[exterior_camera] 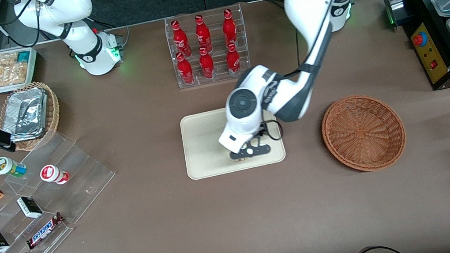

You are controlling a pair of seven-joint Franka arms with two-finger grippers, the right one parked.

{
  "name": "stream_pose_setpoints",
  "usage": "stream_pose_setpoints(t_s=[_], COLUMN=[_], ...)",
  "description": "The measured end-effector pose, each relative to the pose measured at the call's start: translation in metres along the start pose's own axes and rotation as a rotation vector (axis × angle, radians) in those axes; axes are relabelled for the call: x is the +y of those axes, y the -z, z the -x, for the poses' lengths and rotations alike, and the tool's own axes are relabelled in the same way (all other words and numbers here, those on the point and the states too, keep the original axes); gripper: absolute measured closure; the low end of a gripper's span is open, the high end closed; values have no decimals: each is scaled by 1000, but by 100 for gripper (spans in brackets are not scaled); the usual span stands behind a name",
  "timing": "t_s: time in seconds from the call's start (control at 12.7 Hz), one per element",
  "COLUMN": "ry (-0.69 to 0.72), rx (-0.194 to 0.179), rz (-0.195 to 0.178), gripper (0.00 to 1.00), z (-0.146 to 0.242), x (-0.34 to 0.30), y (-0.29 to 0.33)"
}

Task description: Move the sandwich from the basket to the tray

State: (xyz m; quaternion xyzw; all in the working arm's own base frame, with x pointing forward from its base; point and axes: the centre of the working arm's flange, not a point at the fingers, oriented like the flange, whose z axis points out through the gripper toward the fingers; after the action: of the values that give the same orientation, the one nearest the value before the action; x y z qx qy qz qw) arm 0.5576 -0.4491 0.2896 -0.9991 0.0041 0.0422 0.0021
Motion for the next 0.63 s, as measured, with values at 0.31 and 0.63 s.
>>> stream_pose_setpoints(t_s=[0.31, 0.63], ry=[-134, -175], rx=[-46, -103], rz=[-34, -59], gripper=[0, 0], z=[-35, -49], x=[-86, -202], y=[57, 141])
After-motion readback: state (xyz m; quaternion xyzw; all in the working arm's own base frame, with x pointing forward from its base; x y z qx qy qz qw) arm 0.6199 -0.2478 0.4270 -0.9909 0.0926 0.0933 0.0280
